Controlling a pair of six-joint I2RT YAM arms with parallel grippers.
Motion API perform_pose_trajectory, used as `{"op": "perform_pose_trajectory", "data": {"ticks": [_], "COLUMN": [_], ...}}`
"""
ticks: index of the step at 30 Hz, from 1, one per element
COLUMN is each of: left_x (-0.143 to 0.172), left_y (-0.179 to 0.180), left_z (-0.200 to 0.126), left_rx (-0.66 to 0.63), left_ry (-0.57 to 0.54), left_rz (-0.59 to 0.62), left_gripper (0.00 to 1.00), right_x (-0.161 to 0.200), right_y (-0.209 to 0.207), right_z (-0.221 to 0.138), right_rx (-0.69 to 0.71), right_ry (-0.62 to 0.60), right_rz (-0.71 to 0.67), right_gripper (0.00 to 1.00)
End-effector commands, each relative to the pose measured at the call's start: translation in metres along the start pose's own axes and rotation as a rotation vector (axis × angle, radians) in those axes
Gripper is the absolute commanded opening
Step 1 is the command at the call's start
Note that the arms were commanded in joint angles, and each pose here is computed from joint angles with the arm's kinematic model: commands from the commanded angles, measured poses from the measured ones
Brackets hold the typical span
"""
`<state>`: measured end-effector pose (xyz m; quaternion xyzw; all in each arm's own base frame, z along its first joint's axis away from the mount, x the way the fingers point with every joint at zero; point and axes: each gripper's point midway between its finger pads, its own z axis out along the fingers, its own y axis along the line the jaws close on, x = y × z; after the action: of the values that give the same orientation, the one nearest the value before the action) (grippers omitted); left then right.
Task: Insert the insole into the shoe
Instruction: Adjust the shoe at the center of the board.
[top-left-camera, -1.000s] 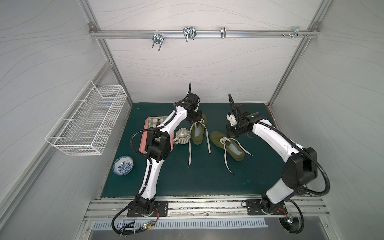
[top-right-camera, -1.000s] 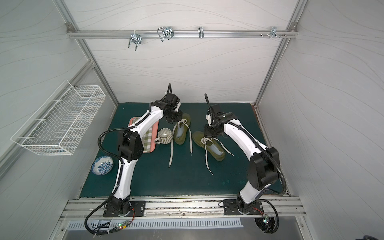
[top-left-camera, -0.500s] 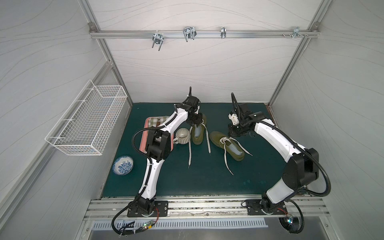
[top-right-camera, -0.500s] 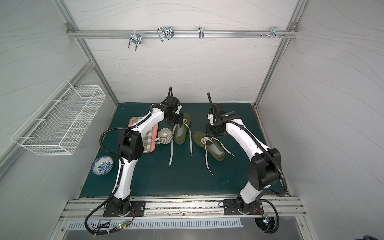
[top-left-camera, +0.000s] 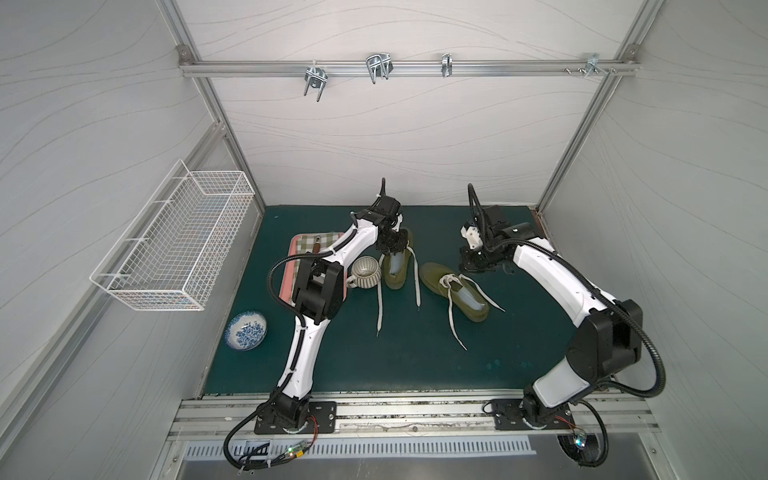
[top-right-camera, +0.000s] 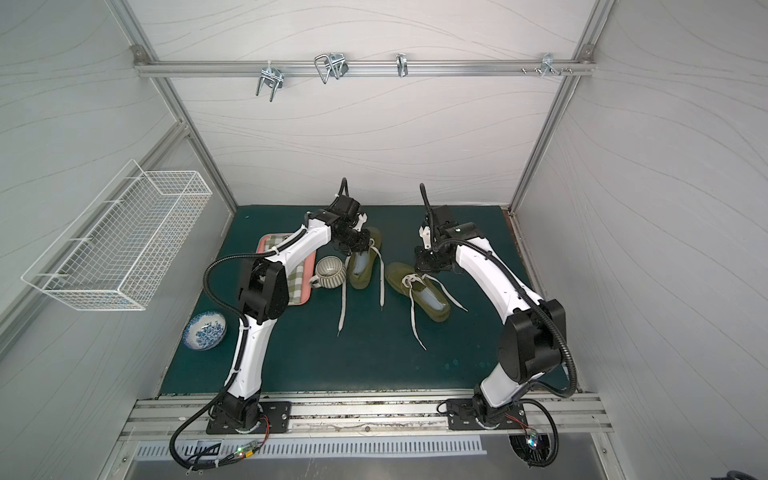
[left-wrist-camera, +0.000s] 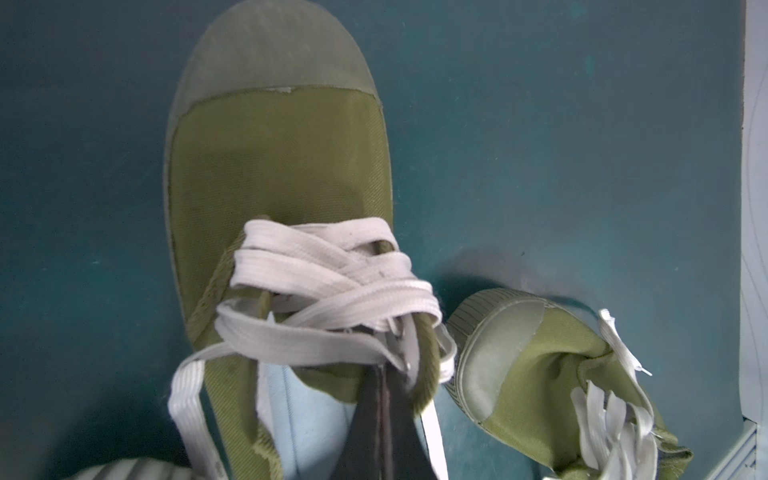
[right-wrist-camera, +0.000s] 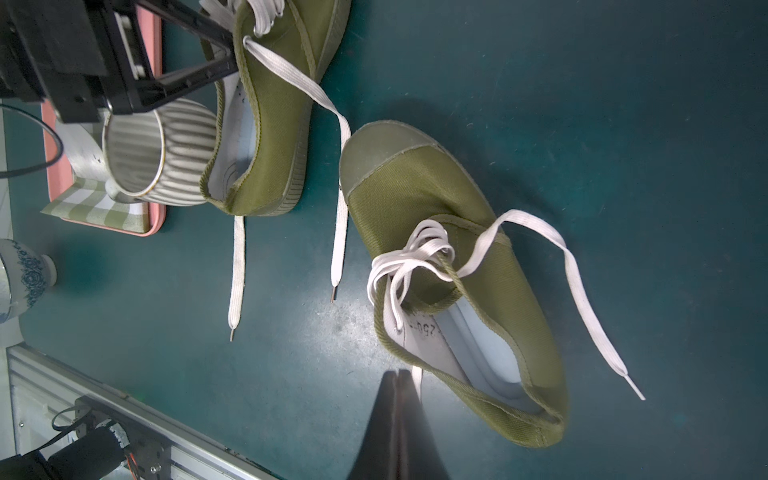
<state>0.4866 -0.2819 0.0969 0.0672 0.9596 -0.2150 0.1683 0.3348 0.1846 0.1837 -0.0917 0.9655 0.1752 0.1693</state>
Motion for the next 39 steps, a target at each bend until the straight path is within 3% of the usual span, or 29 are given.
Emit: {"op": "perform_pose_trajectory", "data": {"ticks": [1, 4, 10, 14, 17, 20, 24, 26, 31, 39], "left_x": [-0.003, -0.002, 0.004, 0.006, 0.006, 0.009, 0.018, 0.023, 0.029, 0.055], "left_y": [-0.006, -0.003, 0.030, 0.023, 0.007, -0.004, -0.008, -0.008, -0.004, 0.011], "left_z": [0.014, 0.020, 0.027, 0.025, 0.011, -0.009, -0.029, -0.036, -0.052, -0.048], "left_rx": [0.040, 0.030, -0.137, -0.106, -0.075, -0.074, -0.081, -0.094, -0.122, -0.202], "left_ry": [-0.010, -0.005, 0.009, 0.016, 0.001, -0.022, -0.016, -0.017, -0.035, 0.043], "left_rz": [-0.003, -0.006, 0.017, 0.021, 0.044, 0.066, 0.085, 0.100, 0.119, 0.139], "left_gripper": [0.00, 0.00, 0.00, 0.00, 0.00, 0.02, 0.04, 0.05, 0.08, 0.14], "right_x": [0.006, 0.009, 0.010, 0.009, 0.010, 0.019, 0.033, 0.040, 0.048, 0.050], "right_y": [0.001, 0.000, 0.000, -0.002, -0.020, -0.043, -0.055, -0.060, -0.059, -0.061], "right_z": [-0.016, -0.017, -0.015, -0.014, -0.009, 0.002, 0.019, 0.029, 0.048, 0.077], "right_rx": [-0.014, -0.012, -0.017, -0.008, 0.127, 0.280, 0.337, 0.354, 0.343, 0.324], "right_ry": [-0.005, -0.007, -0.004, -0.004, -0.002, 0.042, 0.115, 0.143, 0.170, 0.231], "right_rz": [-0.003, -0.001, 0.003, -0.009, -0.070, -0.145, -0.165, -0.164, -0.179, -0.165], "right_gripper": [0.00, 0.00, 0.00, 0.00, 0.00, 0.18, 0.45, 0.53, 0.64, 0.66]}}
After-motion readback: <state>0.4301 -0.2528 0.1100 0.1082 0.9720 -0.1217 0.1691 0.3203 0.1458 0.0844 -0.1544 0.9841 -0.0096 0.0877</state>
